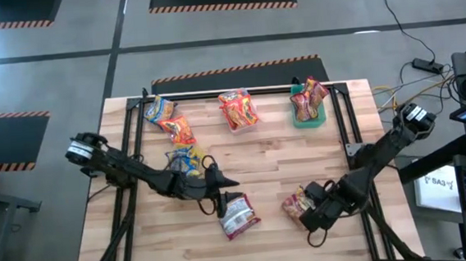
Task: Sort Maruchan noodles
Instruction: Put the red noodle pack into the green bin
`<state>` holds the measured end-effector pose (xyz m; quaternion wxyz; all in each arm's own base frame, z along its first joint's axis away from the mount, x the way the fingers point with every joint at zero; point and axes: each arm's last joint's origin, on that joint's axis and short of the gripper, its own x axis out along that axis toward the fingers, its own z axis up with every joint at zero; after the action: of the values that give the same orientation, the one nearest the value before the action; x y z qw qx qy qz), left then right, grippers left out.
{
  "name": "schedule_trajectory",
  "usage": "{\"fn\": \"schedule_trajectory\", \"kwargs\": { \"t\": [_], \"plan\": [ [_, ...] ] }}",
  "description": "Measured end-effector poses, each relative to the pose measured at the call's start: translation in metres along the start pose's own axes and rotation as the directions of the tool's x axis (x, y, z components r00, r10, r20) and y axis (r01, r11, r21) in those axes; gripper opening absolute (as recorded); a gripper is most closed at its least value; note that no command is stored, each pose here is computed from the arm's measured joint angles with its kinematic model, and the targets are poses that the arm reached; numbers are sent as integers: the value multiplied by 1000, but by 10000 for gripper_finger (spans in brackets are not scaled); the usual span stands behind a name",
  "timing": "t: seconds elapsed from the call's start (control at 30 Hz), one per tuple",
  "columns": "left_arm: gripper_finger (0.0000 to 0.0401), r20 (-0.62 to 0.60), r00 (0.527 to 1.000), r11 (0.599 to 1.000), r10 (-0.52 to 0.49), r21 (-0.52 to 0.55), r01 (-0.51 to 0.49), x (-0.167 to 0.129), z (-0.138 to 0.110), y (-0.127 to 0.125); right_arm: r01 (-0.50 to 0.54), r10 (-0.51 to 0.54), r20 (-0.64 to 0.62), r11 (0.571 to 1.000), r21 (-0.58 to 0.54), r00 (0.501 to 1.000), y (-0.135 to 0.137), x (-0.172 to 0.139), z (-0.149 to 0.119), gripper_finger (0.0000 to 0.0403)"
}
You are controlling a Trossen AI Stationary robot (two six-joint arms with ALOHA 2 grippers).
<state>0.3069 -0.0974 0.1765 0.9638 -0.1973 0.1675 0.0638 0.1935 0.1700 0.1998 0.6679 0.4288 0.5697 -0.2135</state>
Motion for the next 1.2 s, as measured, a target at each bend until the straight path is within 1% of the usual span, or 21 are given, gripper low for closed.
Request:
{"fn": "schedule_trajectory", "kwargs": {
  "t": [0.1,0.17,0.3,0.4,0.5,0.6,0.73,0.9,1.0,1.1,1.2],
  "plan": [
    [173,-36,999,1000,22,4,-22,12,-13,3,-66,66,-7,997,32,998,8,6,-6,190],
    [173,-35,999,999,29,37,-28,21,-14,1,-92,92,8,994,62,996,10,7,-10,197],
    [173,-45,998,992,52,114,-46,46,-12,-3,-87,83,38,987,132,996,7,10,-22,205],
    [173,-40,997,981,62,184,-53,64,-7,-9,-118,102,98,978,171,990,4,10,-30,205],
    [173,-29,997,976,71,210,-64,79,-4,-12,-135,108,145,971,197,984,1,11,-38,206],
    [173,-41,995,972,94,221,-82,89,-7,-7,-122,93,139,969,215,986,-2,16,-47,206],
    [173,-29,992,979,123,167,-117,102,-5,2,-112,80,132,959,259,988,-4,25,-57,206],
    [173,-35,989,978,144,156,-136,121,-8,7,-122,87,117,935,332,989,-3,37,-68,206],
    [173,-61,986,975,153,170,-141,132,-12,6,-132,96,113,918,373,989,-1,45,-72,206],
    [173,-98,979,966,177,207,-154,140,-15,6,-133,96,114,915,381,989,0,51,-73,206],
    [173,-114,975,962,190,221,-161,145,-10,4,-127,81,132,910,394,988,-1,55,-73,206]
  ]
}}
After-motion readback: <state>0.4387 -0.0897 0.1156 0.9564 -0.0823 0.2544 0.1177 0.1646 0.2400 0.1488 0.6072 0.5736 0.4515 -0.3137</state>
